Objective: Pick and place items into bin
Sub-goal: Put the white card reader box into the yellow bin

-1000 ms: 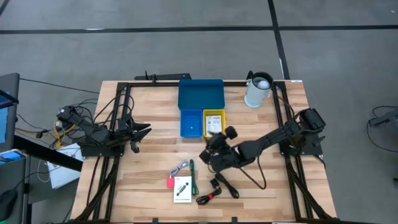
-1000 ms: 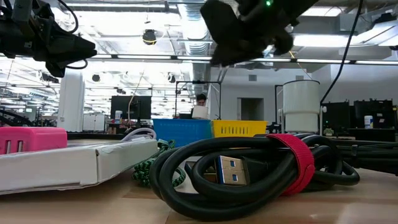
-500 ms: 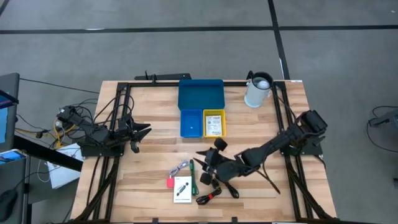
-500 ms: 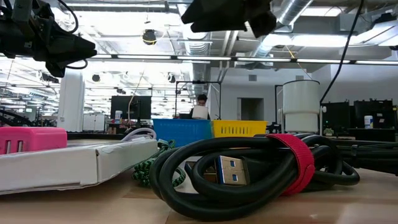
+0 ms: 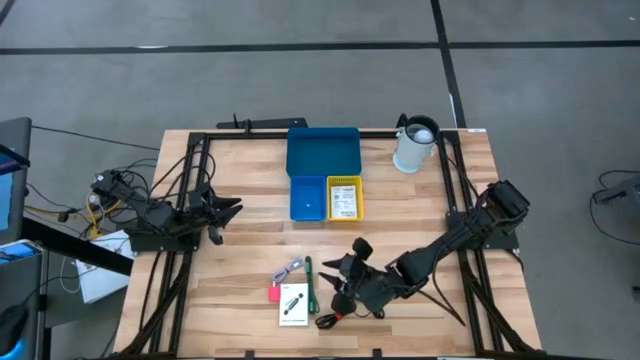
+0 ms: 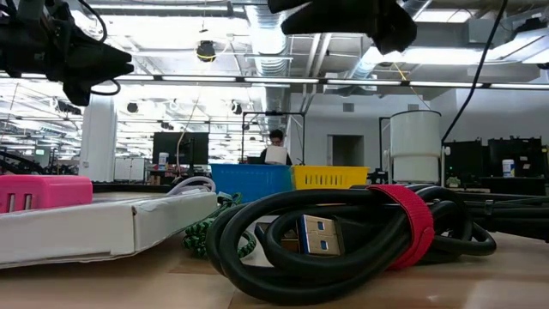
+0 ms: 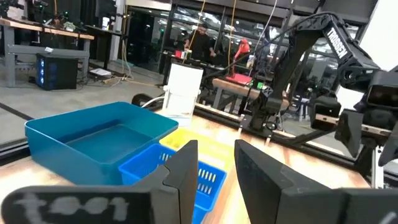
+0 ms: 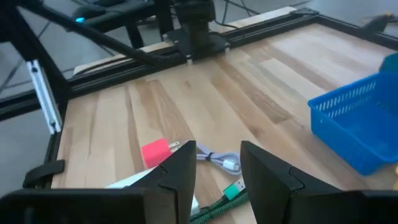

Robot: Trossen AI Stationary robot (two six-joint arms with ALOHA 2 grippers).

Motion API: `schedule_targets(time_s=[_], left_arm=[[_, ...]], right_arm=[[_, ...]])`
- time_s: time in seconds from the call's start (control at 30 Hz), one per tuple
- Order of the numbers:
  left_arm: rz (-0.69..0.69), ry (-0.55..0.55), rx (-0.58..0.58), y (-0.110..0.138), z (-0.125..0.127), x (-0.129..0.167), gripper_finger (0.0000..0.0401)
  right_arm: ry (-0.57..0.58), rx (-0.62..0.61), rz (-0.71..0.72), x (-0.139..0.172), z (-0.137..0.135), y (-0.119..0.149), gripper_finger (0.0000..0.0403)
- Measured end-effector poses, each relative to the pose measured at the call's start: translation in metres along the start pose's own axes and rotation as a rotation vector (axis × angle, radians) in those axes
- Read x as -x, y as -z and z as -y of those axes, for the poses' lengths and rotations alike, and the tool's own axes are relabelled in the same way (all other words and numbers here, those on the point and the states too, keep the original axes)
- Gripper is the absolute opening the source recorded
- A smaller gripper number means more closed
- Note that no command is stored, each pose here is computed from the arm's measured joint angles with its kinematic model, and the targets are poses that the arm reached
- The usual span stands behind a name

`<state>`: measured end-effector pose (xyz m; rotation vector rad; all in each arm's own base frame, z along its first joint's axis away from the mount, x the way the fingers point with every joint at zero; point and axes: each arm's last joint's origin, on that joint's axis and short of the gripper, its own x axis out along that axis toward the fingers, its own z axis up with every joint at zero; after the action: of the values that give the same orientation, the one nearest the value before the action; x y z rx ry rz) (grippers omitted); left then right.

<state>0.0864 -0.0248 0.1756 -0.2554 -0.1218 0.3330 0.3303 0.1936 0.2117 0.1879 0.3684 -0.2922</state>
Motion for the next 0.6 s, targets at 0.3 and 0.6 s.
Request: schedule_targets(time_s=[0.3, 0.6], left_arm=[[0.068, 0.058, 0.049, -0.016, 0.002, -0.001, 0.0095], [-0.188, 0.209, -0.074, -0.004, 0.023, -0.016, 0.0095]], right_arm=[[0.058, -0.013, 0.001, -0.003, 0.009, 0.01, 0.0118], [0.047, 0.053, -0.038, -0.014, 0.021, 0.006, 0.0118]])
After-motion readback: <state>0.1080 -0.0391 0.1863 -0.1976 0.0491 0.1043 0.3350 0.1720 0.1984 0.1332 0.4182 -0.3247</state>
